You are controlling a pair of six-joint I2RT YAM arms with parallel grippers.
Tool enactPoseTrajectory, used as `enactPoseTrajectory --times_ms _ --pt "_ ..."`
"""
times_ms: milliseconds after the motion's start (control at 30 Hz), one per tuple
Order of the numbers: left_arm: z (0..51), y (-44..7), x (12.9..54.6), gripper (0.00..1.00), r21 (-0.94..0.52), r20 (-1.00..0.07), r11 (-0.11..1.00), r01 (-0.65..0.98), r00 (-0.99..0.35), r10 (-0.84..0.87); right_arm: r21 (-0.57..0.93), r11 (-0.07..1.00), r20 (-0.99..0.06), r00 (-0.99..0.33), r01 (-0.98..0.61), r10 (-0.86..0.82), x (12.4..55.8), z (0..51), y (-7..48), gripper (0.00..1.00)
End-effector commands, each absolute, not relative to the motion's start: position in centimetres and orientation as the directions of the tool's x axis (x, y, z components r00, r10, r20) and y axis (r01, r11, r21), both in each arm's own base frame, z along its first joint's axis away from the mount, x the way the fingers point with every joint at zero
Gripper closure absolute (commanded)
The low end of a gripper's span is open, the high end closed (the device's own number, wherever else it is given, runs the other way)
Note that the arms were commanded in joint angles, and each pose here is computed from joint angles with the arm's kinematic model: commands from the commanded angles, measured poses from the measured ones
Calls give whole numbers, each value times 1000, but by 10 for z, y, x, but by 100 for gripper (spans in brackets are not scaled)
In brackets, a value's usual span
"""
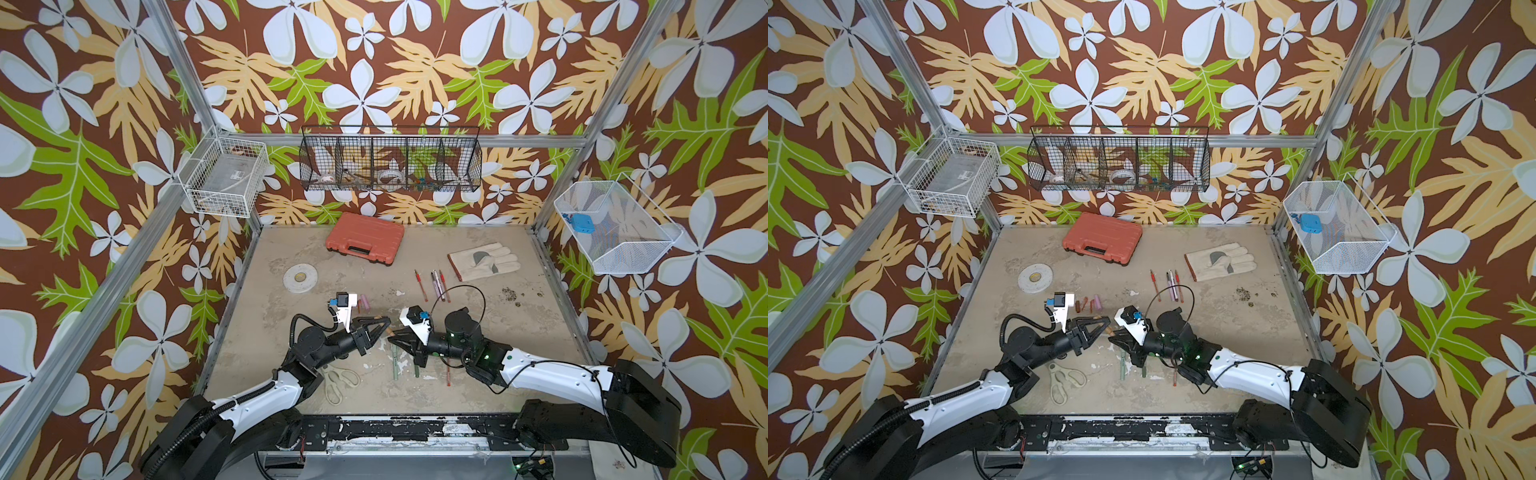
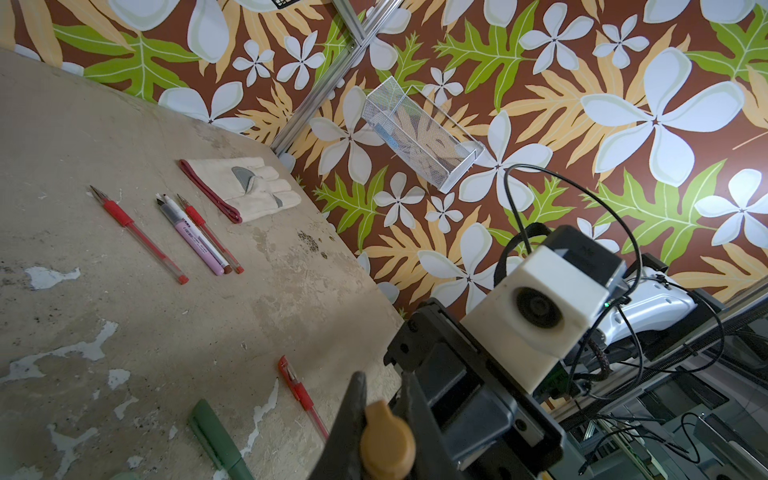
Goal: Open the pen caps
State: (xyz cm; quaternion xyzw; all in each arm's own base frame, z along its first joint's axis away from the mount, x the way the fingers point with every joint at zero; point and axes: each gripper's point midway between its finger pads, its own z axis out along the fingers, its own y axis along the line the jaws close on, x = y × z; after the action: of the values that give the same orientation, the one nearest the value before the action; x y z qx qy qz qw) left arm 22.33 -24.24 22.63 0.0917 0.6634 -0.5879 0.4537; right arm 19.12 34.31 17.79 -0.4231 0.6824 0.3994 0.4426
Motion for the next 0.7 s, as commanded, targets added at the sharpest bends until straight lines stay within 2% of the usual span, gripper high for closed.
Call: enactPoseTrajectory --times_ms 0,667 --pt "274 -224 232 100 -654 -700 263 709 -436 -565 248 277 -860 -343 -928 -377 166 134 334 100" --pt "279 -211 233 100 -667 -673 241 705 -430 -602 259 287 -839 -362 -922 -407 167 126 335 100"
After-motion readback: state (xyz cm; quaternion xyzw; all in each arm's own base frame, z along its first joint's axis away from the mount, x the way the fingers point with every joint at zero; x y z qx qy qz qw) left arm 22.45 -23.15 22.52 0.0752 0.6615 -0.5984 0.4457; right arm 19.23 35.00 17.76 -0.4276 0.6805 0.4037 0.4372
